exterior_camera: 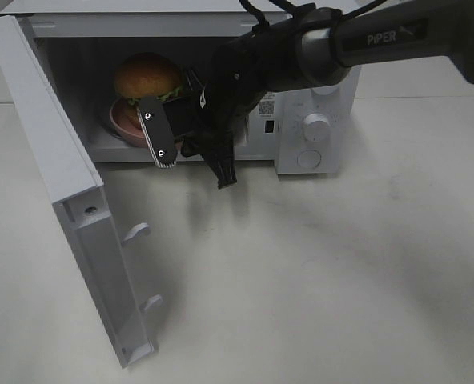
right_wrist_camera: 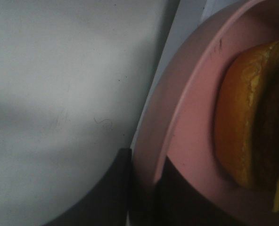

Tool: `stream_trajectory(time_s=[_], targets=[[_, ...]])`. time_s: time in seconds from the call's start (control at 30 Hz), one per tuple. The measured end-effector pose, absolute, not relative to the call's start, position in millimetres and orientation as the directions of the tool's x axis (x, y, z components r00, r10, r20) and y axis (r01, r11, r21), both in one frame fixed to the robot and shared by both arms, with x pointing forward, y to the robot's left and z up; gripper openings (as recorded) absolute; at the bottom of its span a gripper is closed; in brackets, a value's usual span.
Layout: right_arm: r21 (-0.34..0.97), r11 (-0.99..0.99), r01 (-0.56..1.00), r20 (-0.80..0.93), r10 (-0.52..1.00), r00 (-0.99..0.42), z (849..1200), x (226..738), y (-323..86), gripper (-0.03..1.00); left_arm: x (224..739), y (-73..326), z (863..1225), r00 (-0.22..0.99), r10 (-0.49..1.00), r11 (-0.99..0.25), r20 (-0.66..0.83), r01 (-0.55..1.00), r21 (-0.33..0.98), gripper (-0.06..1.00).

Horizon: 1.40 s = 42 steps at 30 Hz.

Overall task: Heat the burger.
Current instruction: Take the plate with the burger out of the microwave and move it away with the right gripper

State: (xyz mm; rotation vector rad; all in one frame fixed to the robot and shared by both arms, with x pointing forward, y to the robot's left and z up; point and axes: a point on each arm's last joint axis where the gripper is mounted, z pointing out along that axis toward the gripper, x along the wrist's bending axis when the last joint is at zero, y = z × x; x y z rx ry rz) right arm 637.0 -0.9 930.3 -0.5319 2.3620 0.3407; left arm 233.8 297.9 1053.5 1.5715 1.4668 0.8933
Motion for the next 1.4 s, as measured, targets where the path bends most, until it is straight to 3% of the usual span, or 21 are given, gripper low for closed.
stream_trajectory(time_s=[0.63, 1.4], targets=[[0.017, 0.840, -0.543, -0.683, -0.387, -0.620, 954.2, 605.7, -26.7, 0.12, 233.8, 297.9, 1053.5, 0.082, 0.996, -0.017, -0.021, 0.439, 0.899, 0.98], [0.024, 0.819, -0.573, -0.713, -0.387, -0.584, 981.1, 546.7, -63.0, 0.13, 233.8, 297.9, 1053.5, 0.082, 0.996, -0.017, -0.021, 0.439, 0.899, 0.98]])
